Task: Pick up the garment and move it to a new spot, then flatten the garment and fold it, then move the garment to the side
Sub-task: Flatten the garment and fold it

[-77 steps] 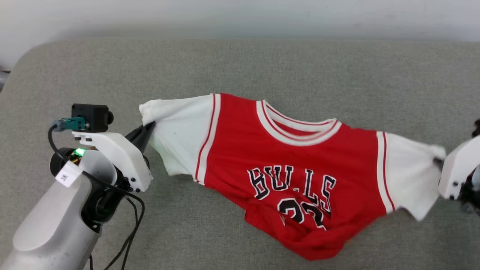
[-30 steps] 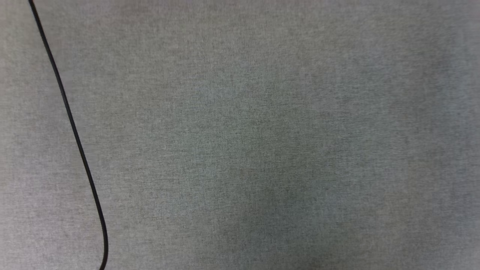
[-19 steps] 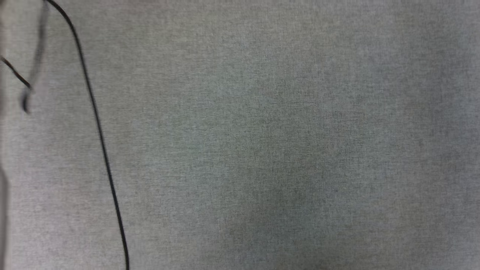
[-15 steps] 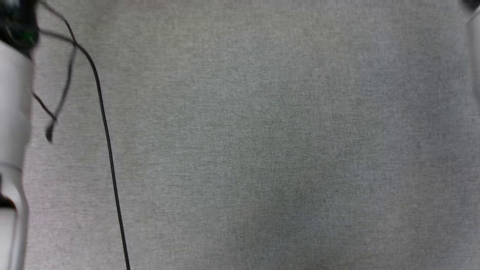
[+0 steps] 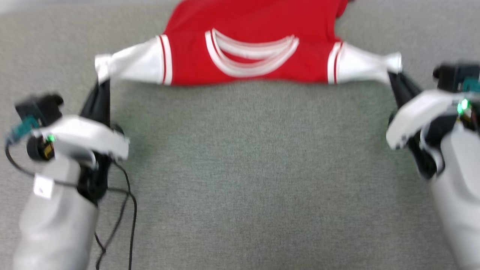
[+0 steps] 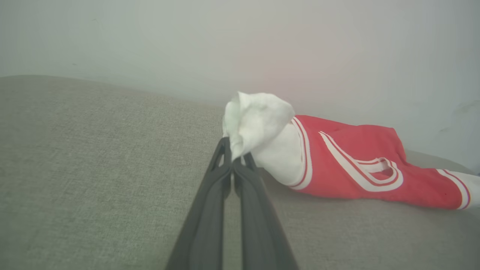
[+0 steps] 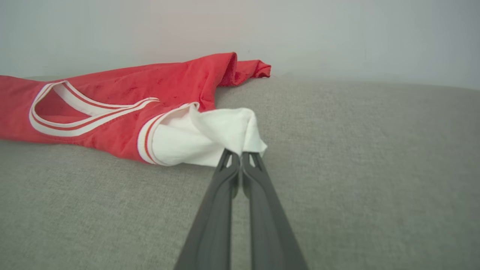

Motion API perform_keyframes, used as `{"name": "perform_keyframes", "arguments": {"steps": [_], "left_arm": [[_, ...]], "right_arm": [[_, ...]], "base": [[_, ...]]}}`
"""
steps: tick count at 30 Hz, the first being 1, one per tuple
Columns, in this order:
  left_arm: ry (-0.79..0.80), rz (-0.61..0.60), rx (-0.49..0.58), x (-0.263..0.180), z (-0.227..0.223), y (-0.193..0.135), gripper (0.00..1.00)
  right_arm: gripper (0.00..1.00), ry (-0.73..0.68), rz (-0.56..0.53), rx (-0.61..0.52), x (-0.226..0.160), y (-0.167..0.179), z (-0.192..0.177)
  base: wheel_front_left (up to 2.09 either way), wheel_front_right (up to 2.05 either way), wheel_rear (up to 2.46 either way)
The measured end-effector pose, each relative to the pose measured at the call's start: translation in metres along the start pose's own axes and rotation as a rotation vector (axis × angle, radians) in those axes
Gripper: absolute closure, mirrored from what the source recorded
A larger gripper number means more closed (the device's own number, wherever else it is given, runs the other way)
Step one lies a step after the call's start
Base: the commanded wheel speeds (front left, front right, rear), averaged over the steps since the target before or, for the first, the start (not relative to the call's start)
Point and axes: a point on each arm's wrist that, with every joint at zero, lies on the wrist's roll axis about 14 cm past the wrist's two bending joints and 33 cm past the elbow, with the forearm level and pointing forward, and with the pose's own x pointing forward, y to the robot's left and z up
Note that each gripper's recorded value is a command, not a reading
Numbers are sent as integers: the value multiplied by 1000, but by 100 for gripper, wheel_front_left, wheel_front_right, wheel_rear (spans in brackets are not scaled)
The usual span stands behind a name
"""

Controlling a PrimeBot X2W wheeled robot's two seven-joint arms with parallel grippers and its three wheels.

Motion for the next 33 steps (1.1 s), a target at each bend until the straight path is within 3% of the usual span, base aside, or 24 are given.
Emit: {"name": "perform_keyframes", "arguments": {"steps": [10,21,30,31,32,33], "left_arm": [[25,59,-44,-100,-19,-1,100],[54,209,-123,-211,-48,13,100],[35,205,-51,-234,-45,5,100],[36,200,-43,-235,-46,3,100],[35,192,-34,-234,-45,0,100],[32,182,-25,-233,-44,-2,100]], "right_arm": [[100,34,-57,102,-102,-8,-27],[100,102,-166,244,-216,-3,-75],[100,192,-179,158,-248,5,-97],[77,197,-175,160,-247,6,-98],[46,204,-168,158,-246,9,-99],[0,206,-160,158,-244,12,-99]], "base": [[0,0,0],[0,0,0],[0,0,0],[0,0,0],[0,0,0],[0,0,0]]}}
